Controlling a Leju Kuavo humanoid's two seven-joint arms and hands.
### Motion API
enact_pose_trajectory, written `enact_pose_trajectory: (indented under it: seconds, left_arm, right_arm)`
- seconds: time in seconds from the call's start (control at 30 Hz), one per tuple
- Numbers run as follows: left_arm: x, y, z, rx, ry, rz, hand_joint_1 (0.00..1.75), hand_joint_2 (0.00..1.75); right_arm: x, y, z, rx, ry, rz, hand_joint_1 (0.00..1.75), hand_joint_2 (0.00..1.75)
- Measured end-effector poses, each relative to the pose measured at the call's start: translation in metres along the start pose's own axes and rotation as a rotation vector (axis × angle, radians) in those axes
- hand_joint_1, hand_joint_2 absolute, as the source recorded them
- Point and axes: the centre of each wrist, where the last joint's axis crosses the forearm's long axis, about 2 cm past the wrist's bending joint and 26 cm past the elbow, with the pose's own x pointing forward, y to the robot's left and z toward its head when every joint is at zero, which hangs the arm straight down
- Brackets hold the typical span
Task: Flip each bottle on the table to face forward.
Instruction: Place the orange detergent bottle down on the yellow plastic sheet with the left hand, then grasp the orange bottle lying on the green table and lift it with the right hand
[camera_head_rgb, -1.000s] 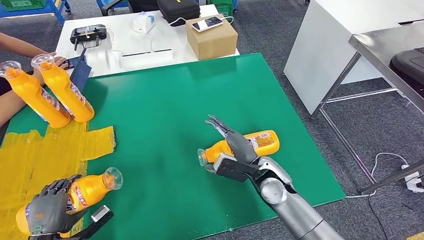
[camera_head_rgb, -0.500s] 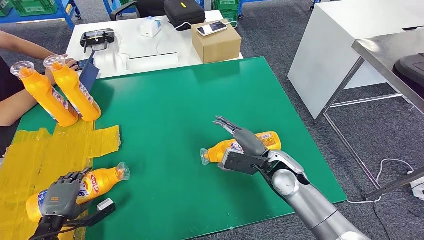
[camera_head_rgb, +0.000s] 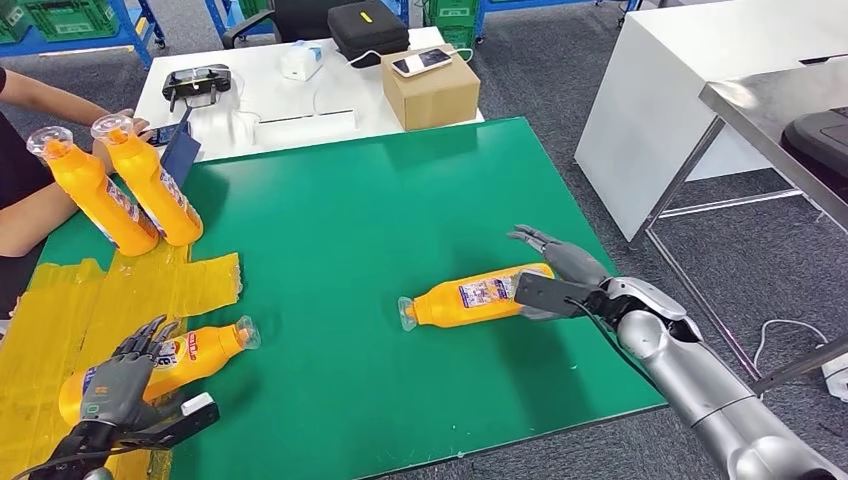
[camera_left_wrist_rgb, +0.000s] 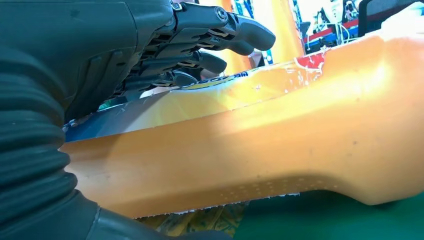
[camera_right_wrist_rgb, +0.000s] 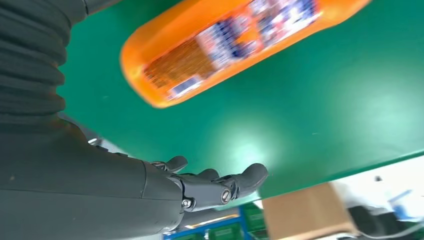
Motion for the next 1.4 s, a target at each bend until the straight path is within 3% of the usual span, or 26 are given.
enact_pose_trajectory:
  seconds: [0.2,0.33,0.47,0.6,0.97,1.2,1.23,1.33,1.37,1.4]
  left_arm:
    - [-0.002,0.001,0.001,0.004,-0.014,0.024,0.00,1.75]
    - [0.000,0.005,-0.002,0.045,-0.068,0.185,0.00,0.00]
    - [0.019,0.015,-0.011,0.155,-0.156,0.427,0.00,0.00]
    - [0.047,0.029,-0.022,0.235,-0.210,0.552,0.00,0.00]
    - [0.067,0.044,-0.028,0.315,-0.258,0.614,0.00,0.00]
    - [0.081,0.050,-0.032,0.339,-0.280,0.635,0.00,0.00]
    - [0.082,0.050,-0.032,0.341,-0.281,0.637,0.00,0.00]
    - [0.085,0.051,-0.033,0.345,-0.285,0.641,0.00,0.00]
    - [0.086,0.051,-0.033,0.347,-0.286,0.642,0.00,0.00]
    - [0.086,0.052,-0.034,0.350,-0.287,0.643,0.00,0.00]
  right_arm:
    - [-0.012,-0.002,0.004,0.008,0.048,0.007,0.00,1.75]
    - [-0.021,0.002,0.005,0.015,0.098,0.020,0.00,1.75]
    - [-0.031,0.018,0.000,0.023,0.161,0.048,0.00,1.75]
    - [-0.029,0.049,-0.015,0.042,0.185,0.044,0.00,1.75]
    - [-0.018,0.057,-0.037,0.053,0.200,0.036,0.00,1.75]
    - [0.020,0.075,-0.068,0.049,0.173,0.110,0.02,1.75]
    - [0.026,0.077,-0.072,0.051,0.169,0.122,0.10,1.75]
    - [0.039,0.081,-0.081,0.081,0.162,0.161,1.39,1.75]
    - [0.042,0.081,-0.083,0.101,0.161,0.178,1.75,1.75]
    - [0.043,0.080,-0.086,0.126,0.162,0.196,1.75,1.75]
